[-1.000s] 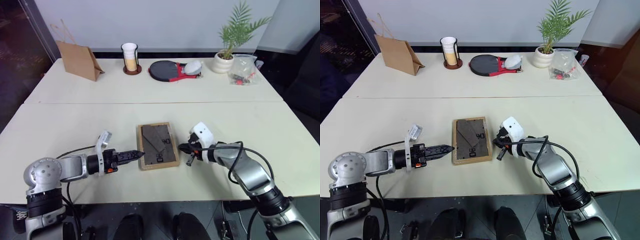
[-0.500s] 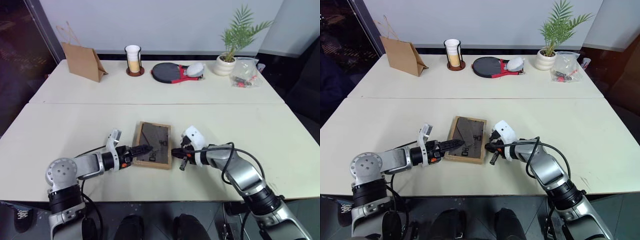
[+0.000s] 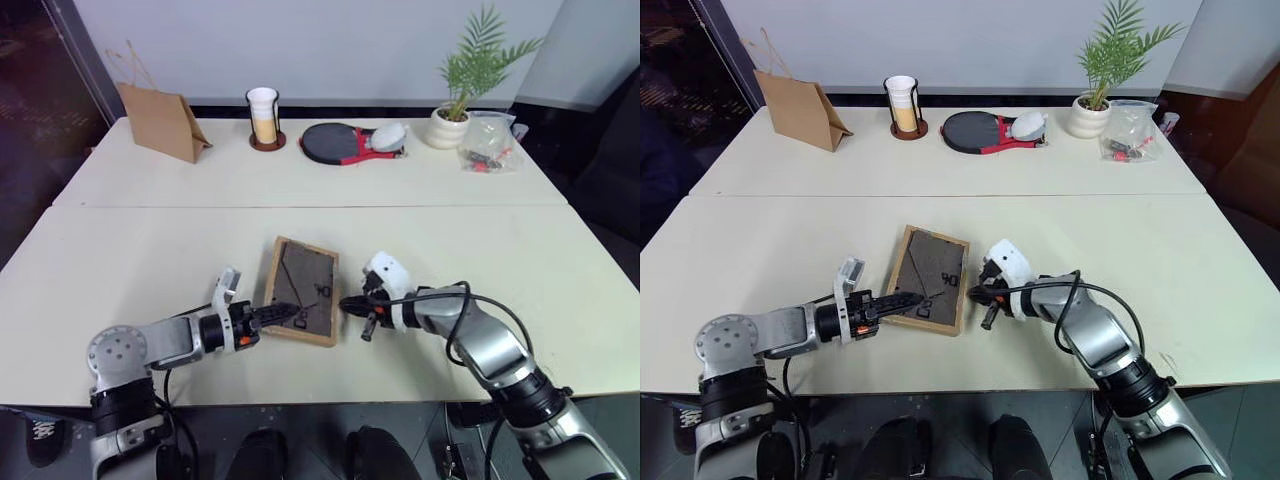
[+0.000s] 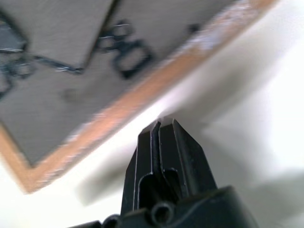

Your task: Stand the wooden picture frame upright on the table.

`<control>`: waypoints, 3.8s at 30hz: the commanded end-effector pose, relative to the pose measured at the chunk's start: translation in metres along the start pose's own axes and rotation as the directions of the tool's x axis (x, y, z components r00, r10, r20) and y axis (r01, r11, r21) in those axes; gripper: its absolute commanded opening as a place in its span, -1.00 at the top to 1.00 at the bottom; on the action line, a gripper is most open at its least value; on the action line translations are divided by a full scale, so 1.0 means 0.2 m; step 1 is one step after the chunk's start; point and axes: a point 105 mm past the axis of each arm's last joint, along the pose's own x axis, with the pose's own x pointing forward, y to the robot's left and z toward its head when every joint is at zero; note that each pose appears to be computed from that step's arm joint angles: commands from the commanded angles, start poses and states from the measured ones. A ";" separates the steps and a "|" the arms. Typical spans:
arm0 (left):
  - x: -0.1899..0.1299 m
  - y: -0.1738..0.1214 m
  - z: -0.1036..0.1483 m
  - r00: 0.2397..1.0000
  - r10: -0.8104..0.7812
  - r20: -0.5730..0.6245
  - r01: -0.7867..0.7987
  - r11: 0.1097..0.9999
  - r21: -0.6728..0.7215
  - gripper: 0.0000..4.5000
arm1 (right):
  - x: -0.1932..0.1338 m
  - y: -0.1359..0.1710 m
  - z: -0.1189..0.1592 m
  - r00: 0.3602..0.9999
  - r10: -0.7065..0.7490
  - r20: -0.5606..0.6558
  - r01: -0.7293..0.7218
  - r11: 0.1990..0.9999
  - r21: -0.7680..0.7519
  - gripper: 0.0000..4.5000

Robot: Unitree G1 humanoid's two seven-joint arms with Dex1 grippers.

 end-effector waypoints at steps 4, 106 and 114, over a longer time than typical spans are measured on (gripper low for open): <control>-0.03 -0.16 0.03 0.987 -0.157 0.036 0.154 0.985 0.076 0.54 | -0.22 -0.23 0.35 0.974 -0.108 0.201 0.122 0.991 -0.058 1.00; -0.02 -0.31 0.07 0.954 -0.272 0.129 0.255 0.957 0.137 0.54 | 0.01 -0.11 0.56 0.772 0.108 0.627 0.630 0.005 -0.776 0.45; -0.17 -0.25 0.10 0.987 -0.114 0.112 0.065 0.928 0.367 -0.98 | -0.07 -0.19 0.62 0.773 0.063 0.631 0.608 0.205 -0.767 0.45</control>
